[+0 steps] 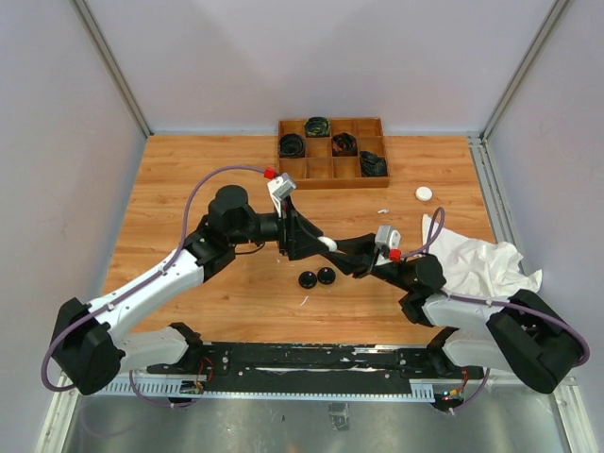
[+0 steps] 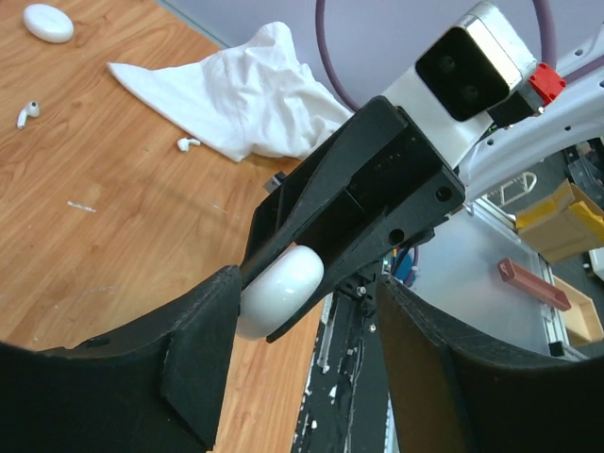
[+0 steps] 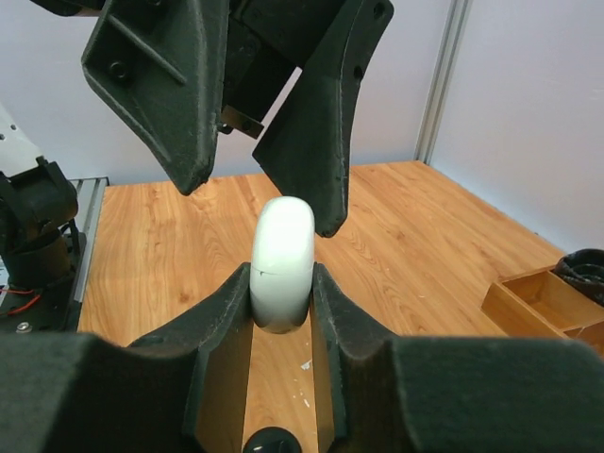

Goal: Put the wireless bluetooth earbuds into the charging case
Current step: Close the charging case, then place the charging case at the center of the board.

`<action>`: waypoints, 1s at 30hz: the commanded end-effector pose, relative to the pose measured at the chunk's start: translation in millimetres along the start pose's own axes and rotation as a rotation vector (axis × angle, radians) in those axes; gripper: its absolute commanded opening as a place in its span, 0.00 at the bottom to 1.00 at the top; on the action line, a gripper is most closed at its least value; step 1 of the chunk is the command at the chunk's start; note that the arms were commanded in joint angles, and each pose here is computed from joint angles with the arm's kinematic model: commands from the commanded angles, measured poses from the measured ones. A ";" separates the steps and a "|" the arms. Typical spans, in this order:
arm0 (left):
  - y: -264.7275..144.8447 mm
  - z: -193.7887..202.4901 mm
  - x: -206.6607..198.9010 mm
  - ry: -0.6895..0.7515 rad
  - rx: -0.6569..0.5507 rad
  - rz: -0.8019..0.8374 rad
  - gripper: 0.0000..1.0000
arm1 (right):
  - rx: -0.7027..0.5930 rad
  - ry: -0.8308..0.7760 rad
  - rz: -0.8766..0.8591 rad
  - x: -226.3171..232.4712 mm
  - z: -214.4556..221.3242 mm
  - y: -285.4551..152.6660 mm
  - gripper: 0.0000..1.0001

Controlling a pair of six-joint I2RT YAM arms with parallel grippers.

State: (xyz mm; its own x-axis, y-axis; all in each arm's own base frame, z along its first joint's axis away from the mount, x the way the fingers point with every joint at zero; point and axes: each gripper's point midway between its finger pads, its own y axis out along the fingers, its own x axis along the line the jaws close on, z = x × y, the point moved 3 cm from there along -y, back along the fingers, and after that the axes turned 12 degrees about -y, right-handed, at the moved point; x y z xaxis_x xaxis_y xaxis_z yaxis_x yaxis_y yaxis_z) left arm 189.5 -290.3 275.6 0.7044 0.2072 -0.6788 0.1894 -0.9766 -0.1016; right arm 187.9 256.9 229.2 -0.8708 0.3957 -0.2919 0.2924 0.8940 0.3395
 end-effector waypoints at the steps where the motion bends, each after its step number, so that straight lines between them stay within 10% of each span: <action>1: -1.2 -7.3 -20.7 0.063 0.000 0.111 0.62 | -0.047 0.029 0.011 -9.7 -11.7 4.2 0.20; 10: -8.5 -14.0 1.5 0.069 -0.107 -0.060 0.64 | 0.089 0.161 0.067 -16.4 13.0 -7.9 0.20; 30: -61.6 36.9 146.7 -0.075 -0.350 -0.796 0.84 | 0.878 0.601 0.406 -21.9 117.5 -96.2 0.25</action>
State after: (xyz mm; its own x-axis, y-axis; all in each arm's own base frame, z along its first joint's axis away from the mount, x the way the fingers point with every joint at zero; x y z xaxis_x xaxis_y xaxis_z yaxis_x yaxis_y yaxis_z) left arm 241.6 -219.1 164.9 0.3260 0.7431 -0.5844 0.7258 -0.5928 -0.3490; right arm 226.2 193.4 114.0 -0.6953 0.6913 0.1966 0.5990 0.7086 -0.3730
